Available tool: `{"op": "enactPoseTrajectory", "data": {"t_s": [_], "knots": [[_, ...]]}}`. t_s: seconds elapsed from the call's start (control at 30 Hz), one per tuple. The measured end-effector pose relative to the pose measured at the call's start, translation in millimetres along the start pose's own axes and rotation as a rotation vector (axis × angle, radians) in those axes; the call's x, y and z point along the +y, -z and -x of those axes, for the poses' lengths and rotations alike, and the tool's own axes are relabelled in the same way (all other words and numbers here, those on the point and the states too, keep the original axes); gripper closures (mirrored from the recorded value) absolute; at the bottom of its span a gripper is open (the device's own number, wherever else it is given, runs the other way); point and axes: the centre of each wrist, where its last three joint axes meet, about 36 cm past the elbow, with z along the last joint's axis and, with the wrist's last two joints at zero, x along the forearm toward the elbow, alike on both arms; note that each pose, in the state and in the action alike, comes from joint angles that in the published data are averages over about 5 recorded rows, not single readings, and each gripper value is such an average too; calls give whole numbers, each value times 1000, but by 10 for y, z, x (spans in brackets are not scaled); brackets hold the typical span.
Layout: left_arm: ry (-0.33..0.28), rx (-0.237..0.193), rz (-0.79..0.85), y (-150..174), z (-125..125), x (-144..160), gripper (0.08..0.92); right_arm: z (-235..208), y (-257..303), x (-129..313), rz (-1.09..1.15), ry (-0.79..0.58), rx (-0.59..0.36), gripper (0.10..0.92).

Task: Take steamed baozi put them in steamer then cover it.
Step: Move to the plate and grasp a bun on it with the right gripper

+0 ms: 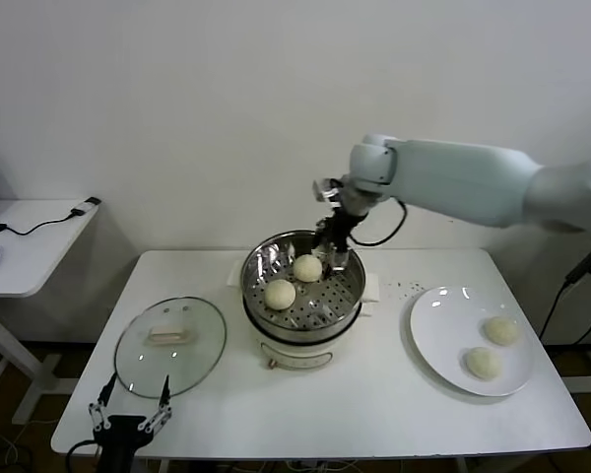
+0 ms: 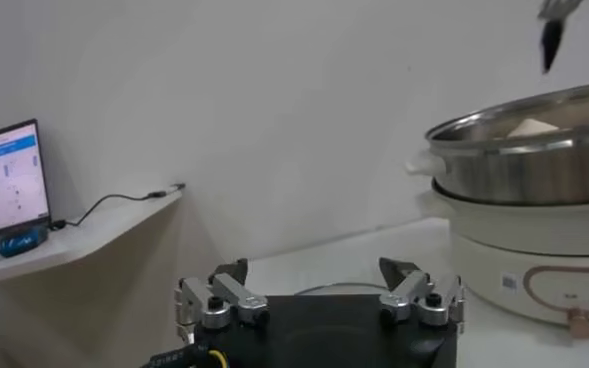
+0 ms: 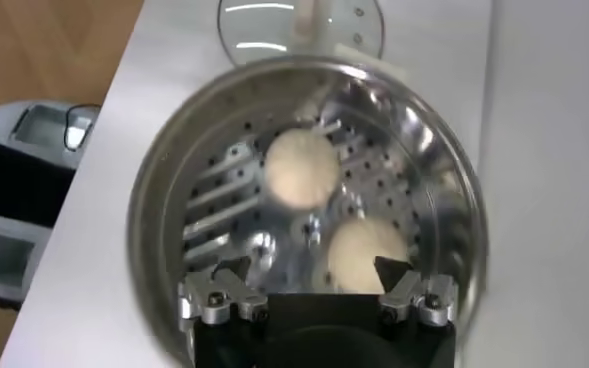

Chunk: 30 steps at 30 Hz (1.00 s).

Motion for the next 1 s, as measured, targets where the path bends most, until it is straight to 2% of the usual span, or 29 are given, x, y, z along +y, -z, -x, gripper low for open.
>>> {"op": "enactPoseTrajectory", "data": {"t_s": [0.17,0.3,0.6,1.0], "knots": [[3,0,5,27,20,-4,177,-180,-638,309,32,-19,14,200],[4,6,15,26,23,0,177,-145,-1173,591,81,-28,35,200],[5,19,39,23,9,-1,177,306,-2145,1194,171,-5,100,200],[4,37,54,-31,10,-42,177,903,-2781,1698,217,55,201,200]]}}
